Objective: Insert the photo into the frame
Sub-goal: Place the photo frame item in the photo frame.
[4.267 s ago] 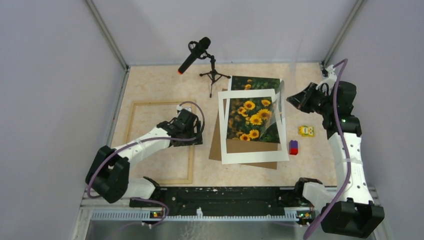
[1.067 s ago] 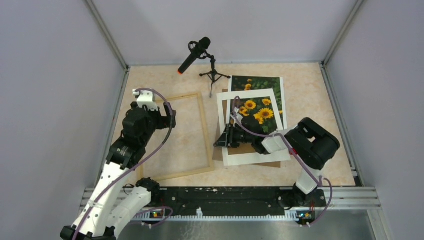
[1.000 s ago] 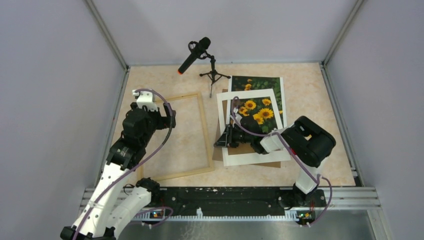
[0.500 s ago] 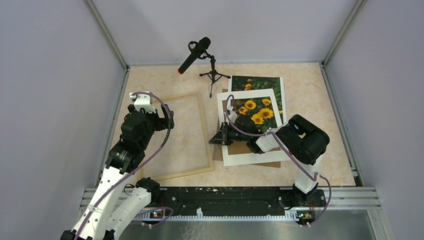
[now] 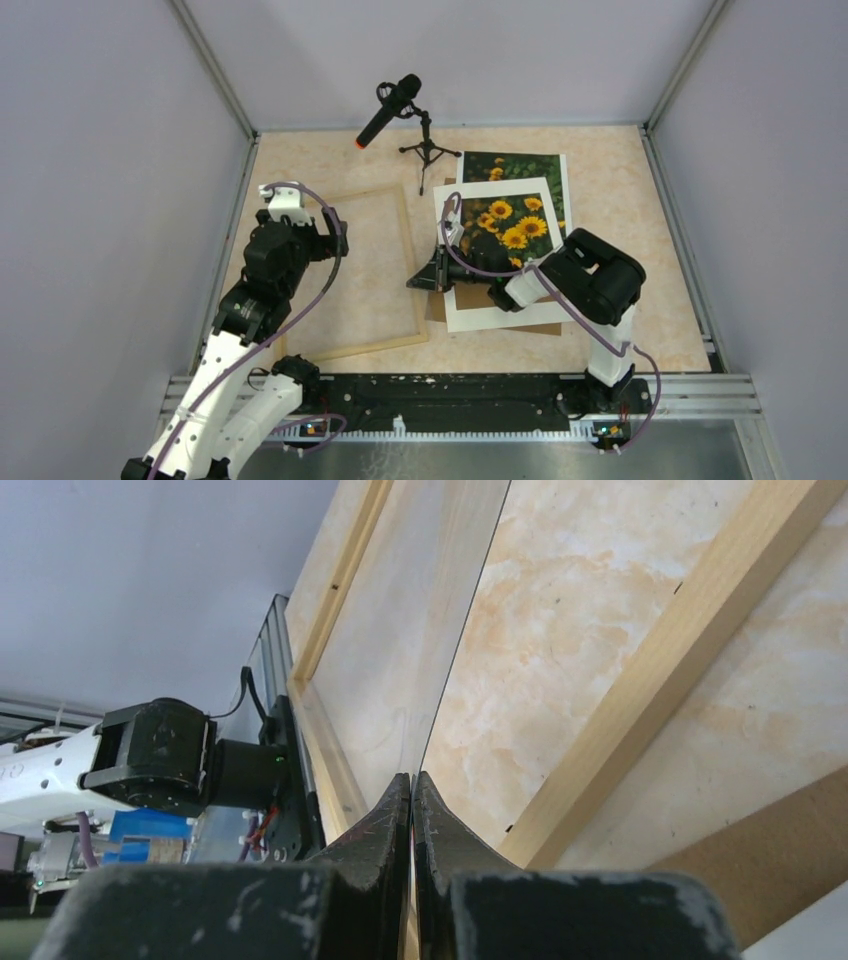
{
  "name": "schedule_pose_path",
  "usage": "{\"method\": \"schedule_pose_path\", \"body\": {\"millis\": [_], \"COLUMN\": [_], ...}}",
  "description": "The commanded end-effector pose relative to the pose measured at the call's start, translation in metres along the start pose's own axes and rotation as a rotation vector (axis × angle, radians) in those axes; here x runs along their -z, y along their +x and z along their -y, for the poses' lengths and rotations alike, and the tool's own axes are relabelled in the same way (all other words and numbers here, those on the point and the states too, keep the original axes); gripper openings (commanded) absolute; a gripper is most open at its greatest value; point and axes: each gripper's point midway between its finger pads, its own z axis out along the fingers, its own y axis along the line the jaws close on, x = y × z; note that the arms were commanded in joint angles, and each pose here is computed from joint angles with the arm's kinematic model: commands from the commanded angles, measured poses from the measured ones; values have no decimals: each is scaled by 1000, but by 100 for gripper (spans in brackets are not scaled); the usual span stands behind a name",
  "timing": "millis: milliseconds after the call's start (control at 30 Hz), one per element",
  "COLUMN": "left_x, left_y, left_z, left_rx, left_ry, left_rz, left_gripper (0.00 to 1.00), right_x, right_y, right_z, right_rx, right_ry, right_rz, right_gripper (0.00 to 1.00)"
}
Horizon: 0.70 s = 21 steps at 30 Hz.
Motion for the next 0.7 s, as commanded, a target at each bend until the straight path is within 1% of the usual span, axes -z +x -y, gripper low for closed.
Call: {"method": "schedule_pose_path", "body": {"millis": [0,267,667], "left_x": [-1,-1,-2], "left_y": [-10,-10,-8], "left_z": [1,0,0], "left_rx": [12,14,9], "left_ry": [-1,-6,-8], "left_rz": [43,44,37], "left_gripper": [99,99,99], "right_x": [-12,-20,-28], "right_y": [-19,-21,-21], "right_z": [-22,-23,-18], "right_rx": [70,50,25], "right_ry": [-101,-131,-125], "right_rz": [57,51,38], "right_gripper": [0,0,0]}}
